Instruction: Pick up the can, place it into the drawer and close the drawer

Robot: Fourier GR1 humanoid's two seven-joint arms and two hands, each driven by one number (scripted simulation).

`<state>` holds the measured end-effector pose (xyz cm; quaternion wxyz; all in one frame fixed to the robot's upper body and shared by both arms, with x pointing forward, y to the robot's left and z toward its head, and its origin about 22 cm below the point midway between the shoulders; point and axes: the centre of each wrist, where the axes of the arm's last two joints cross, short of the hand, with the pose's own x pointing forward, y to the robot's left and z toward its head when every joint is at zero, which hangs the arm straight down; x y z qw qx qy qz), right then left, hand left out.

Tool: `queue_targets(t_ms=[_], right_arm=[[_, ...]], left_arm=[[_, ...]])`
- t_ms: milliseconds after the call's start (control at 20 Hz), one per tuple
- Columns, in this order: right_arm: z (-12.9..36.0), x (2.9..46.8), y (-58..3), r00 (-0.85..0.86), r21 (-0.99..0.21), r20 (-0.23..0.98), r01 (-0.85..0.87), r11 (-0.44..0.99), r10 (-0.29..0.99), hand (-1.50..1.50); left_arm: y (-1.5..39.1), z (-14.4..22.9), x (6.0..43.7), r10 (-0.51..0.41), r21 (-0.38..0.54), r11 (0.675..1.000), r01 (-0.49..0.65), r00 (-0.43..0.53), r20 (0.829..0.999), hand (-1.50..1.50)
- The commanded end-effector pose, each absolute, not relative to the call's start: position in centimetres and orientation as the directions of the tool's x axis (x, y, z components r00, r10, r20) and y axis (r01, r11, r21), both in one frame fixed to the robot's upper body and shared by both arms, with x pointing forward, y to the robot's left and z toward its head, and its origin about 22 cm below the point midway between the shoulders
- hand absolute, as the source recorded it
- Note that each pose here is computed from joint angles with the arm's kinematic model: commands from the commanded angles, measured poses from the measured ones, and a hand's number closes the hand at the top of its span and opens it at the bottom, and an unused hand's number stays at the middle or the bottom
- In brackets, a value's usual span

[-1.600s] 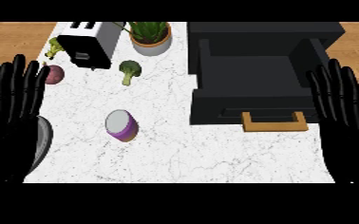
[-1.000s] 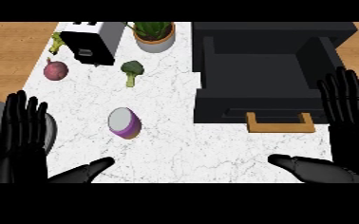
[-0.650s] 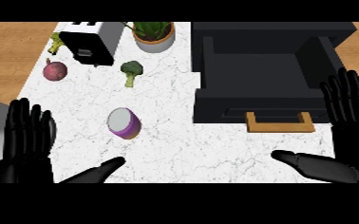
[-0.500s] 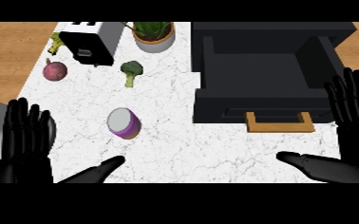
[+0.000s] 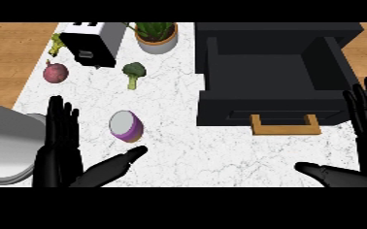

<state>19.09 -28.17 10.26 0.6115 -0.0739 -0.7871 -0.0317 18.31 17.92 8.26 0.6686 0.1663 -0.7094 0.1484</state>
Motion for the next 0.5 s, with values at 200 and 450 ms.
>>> queue_targets(t_ms=[200,450], right_arm=[[9.6,19.2,-27.2,-0.250,-0.045,0.965,0.157,0.987,0.084,-1.50],[10.4,18.2,-29.2,-0.258,-0.059,0.961,0.157,0.986,0.099,-1.50]], left_arm=[[16.5,3.8,19.5,-0.037,0.038,0.893,-0.449,0.011,0.999,-1.50],[15.3,-0.5,18.8,-0.058,0.076,0.880,-0.469,0.053,0.997,-1.50]])
